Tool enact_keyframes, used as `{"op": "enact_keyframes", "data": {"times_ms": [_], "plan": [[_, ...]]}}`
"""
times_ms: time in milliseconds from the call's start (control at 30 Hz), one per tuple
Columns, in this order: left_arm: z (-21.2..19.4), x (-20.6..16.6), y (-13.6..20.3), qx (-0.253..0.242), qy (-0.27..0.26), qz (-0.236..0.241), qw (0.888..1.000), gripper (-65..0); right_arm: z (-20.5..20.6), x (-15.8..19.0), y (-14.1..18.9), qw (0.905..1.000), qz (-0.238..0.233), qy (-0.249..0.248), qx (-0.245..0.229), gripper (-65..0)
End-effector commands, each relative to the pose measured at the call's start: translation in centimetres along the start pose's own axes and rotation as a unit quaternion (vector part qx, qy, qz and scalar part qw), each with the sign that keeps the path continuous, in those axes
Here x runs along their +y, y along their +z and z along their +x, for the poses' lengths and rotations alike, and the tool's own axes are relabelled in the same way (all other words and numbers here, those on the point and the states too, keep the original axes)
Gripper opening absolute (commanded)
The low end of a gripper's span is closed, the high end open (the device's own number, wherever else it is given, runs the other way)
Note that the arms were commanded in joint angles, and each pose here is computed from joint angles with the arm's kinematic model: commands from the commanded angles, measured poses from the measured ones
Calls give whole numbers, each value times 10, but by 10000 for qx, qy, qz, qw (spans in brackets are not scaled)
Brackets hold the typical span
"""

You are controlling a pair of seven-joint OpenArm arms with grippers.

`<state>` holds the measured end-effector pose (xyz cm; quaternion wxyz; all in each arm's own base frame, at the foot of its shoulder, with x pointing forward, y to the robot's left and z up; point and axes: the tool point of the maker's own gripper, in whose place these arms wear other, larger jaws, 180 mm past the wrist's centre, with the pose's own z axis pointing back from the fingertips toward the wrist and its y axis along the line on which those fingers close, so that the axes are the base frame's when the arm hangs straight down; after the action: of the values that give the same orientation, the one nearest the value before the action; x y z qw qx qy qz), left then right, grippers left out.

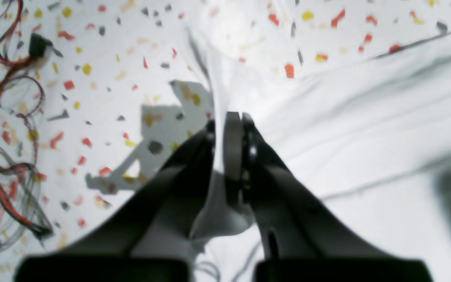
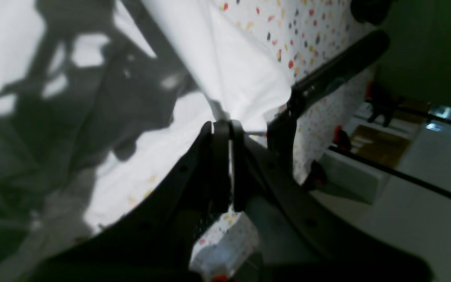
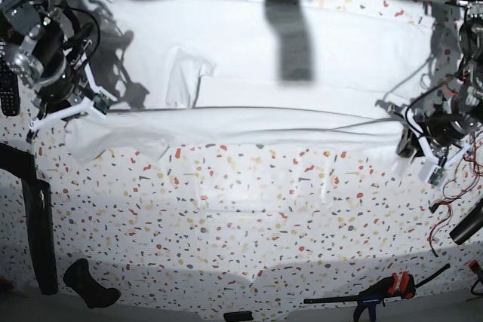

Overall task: Fold the T-shirt properly
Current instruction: 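Lift the held edges and fold them toward the robot base with both grippers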

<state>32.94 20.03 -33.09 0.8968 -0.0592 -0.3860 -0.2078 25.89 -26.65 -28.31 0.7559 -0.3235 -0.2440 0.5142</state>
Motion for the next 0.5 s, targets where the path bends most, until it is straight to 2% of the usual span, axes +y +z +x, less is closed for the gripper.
{"op": "enact_keyframes", "data": {"times_ms": [0,267,467], "plan": [[13,3,8,-160,-146,54,9998,-650,-2,-10,5,9998,-181,104,44,-650],[1,-17,24,78,-518,46,9986,-650,-16,27,16,9988,157,371,265,-650],[-21,-12,26,428,-694,274,9963,-650,-26,36,21,9978,45,496,439,-650]]}}
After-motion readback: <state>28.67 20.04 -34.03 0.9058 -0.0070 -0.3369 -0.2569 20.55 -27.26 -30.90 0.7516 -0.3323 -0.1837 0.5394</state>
